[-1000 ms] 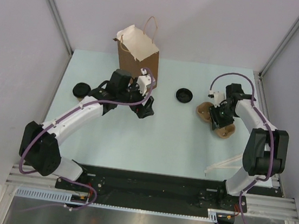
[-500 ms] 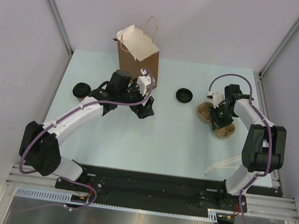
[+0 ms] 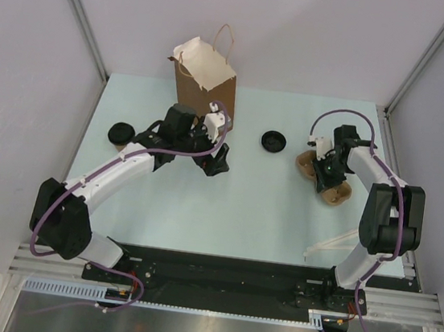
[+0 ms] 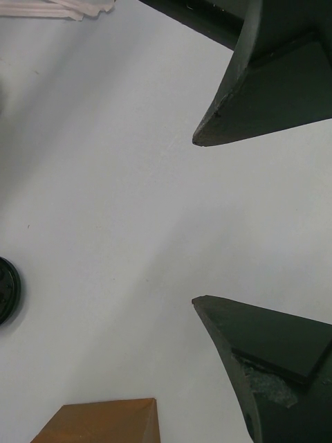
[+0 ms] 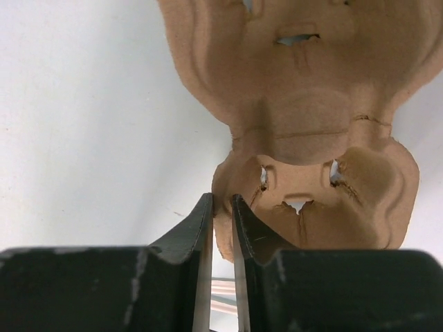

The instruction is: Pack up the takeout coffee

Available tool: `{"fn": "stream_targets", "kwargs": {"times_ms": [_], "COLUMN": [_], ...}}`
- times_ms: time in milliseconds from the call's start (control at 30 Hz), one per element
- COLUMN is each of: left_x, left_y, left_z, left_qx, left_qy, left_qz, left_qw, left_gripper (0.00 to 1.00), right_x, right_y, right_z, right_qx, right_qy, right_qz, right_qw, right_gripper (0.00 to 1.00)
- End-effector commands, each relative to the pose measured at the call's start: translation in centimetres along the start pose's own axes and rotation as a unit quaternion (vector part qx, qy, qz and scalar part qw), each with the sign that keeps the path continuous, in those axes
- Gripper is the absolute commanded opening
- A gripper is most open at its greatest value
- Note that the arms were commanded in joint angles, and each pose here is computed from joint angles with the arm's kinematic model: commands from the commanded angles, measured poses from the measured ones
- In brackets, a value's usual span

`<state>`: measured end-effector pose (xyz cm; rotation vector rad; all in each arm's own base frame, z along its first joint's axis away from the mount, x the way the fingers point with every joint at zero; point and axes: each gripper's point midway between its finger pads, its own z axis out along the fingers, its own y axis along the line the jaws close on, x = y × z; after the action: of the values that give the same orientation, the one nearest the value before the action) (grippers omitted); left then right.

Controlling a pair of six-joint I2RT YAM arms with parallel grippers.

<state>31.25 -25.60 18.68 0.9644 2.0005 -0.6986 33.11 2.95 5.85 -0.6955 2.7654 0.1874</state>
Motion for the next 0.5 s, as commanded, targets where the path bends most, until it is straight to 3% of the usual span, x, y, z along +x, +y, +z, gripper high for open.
{"fn": "stream_targets", "kwargs": {"times_ms": [0,67,233,467], "left_x": [-0.9,-0.9,-1.4,-3.7], "left_y": [-0.5,-0.7,-2.0,-4.9], "left_z": [0.2,0.4,1.0,3.2], "left_qx": [0.013,0.016,0.054,0.128], "left_qy": [-0.015,-0.015,-0.025,-0.049], "left_qz": [0.003,-0.006,-0.052,-0.156], "left_qw": [1.000,1.000,0.997,0.978], "left_gripper": [0.94,0.94,0.88,0.75], "right_x": [-0.7,-1.1,-2.9,-4.6], "right_y": [0.4,0.7,1.9,5.0], "right_z": [-0.8,-1.3,-4.3,-8.4], "right_qx": [-0.008,-0.011,-0.028,-0.126], "right_qy": [-0.022,-0.033,-0.096,-0.181], "right_qz": [-0.006,-0.005,0.010,0.067], "right_qw": [1.000,0.999,0.995,0.973], "right_gripper": [0.08,0.00,0.00,0.00]}}
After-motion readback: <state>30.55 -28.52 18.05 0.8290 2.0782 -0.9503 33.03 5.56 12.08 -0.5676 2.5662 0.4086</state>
